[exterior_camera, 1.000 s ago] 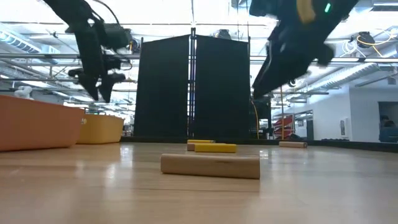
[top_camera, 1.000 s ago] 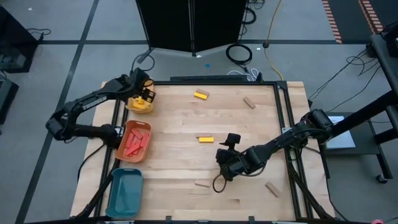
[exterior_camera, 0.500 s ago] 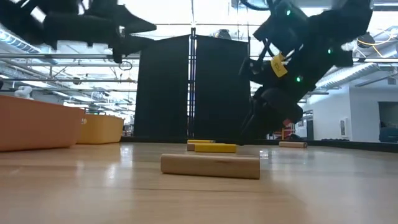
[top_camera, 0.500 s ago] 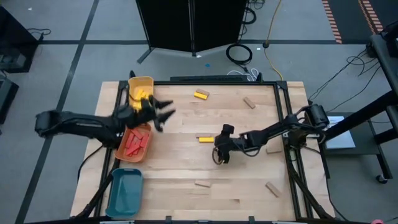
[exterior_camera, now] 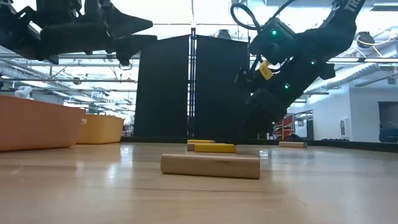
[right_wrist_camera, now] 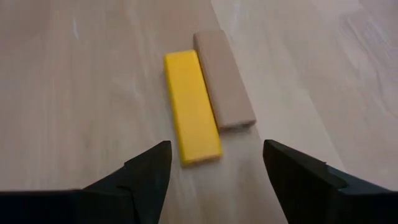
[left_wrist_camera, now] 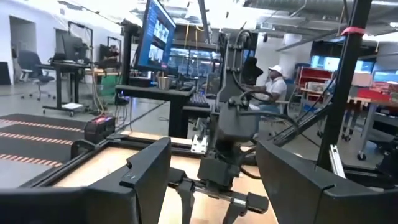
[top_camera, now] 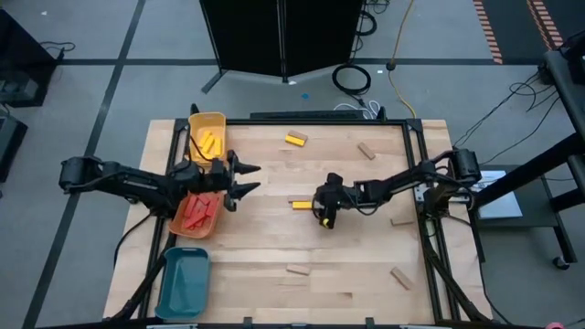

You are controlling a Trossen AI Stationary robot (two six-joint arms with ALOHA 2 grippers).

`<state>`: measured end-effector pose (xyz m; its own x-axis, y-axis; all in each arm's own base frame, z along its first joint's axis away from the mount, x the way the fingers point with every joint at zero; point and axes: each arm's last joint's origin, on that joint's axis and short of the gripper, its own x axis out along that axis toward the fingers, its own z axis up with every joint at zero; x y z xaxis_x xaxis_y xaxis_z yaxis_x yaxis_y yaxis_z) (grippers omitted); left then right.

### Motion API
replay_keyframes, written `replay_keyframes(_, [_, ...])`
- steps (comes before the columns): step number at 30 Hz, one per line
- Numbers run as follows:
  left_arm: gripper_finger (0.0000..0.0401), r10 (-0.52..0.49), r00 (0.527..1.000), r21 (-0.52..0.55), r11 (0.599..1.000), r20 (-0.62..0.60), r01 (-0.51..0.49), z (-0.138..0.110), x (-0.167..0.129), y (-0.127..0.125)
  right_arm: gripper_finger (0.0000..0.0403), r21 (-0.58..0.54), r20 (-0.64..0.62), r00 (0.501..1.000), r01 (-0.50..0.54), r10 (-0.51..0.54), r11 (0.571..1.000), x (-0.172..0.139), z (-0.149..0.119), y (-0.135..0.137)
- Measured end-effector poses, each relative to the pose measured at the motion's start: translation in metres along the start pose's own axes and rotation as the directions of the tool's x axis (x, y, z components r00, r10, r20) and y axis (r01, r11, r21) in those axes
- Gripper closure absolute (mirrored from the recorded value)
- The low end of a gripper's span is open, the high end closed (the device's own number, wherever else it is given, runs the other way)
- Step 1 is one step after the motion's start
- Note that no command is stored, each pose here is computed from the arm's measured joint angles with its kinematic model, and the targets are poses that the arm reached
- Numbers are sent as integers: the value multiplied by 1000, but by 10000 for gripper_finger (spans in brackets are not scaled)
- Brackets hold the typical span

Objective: Sort blocks
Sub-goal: Put the center yellow block in the yellow bin

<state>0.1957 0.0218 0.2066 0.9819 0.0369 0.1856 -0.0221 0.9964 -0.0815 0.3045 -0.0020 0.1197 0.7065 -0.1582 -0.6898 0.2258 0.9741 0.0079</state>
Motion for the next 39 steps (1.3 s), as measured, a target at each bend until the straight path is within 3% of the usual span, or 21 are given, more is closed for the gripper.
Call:
replay_keyframes(18, [169,7,1000,-1,1000,5,-7,1,3,0,187,8,-8,1000,-28,28,1000,20,-10,-1])
replay_keyframes(31, [169,9,1000,1,1000,2,-9,1,3,1,325,-35,-27,999,-34,33,999,18,-10,-1])
replay_keyframes(39, [169,-58,998,23,998,-11,59,0,3,-2,306,-20,12,1000,-28,28,999,-7,5,-2])
